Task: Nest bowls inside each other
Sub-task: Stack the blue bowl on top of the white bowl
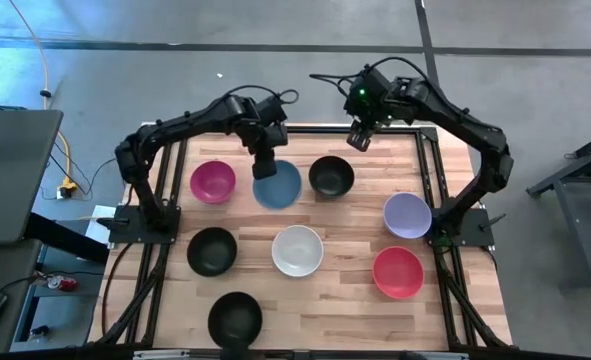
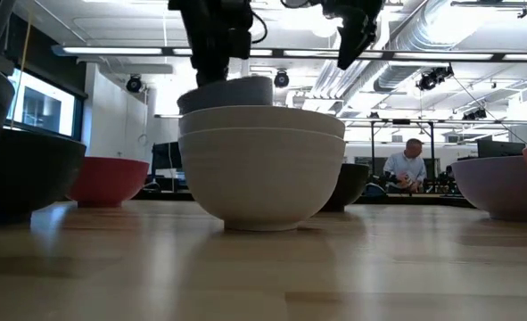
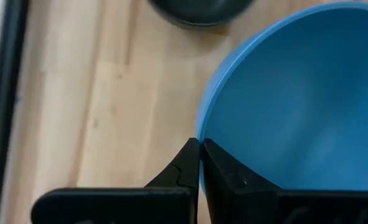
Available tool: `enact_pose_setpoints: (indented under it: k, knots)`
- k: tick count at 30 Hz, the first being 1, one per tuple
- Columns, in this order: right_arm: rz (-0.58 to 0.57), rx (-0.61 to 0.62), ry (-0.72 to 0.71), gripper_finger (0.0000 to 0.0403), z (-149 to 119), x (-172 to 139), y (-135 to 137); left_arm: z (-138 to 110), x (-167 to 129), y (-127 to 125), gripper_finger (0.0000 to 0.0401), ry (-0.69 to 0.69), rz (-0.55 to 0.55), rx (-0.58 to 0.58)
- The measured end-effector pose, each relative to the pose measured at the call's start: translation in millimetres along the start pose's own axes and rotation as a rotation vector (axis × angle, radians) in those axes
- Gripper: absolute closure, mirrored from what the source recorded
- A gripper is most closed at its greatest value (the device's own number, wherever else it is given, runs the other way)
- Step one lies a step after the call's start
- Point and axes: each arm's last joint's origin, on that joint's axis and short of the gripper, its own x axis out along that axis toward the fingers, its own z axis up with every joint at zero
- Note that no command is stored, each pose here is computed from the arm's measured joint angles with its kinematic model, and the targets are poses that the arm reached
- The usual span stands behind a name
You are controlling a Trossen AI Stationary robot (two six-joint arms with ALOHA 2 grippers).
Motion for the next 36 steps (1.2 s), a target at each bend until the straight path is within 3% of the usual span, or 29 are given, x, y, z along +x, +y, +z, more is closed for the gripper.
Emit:
enact_pose_setpoints:
  k: [6, 13, 36]
  knots:
    - [-0.096, 0.071, 0.027, 0.0252, -4.4, 3.4, -21.9, 5.8, 3.6, -25.4, 0.0401, -0.011, -0.066, 0.062]
    - [-0.132, 0.163, 0.044, 0.0265, -10.1, 6.2, -42.7, 9.1, 6.5, -50.3, 0.0401, -0.013, -0.134, 0.115]
    - [-0.115, 0.227, 0.015, 0.0274, -13.2, 8.4, -62.0, 23.9, 15.2, -98.5, 0.0401, -0.043, -0.234, 0.188]
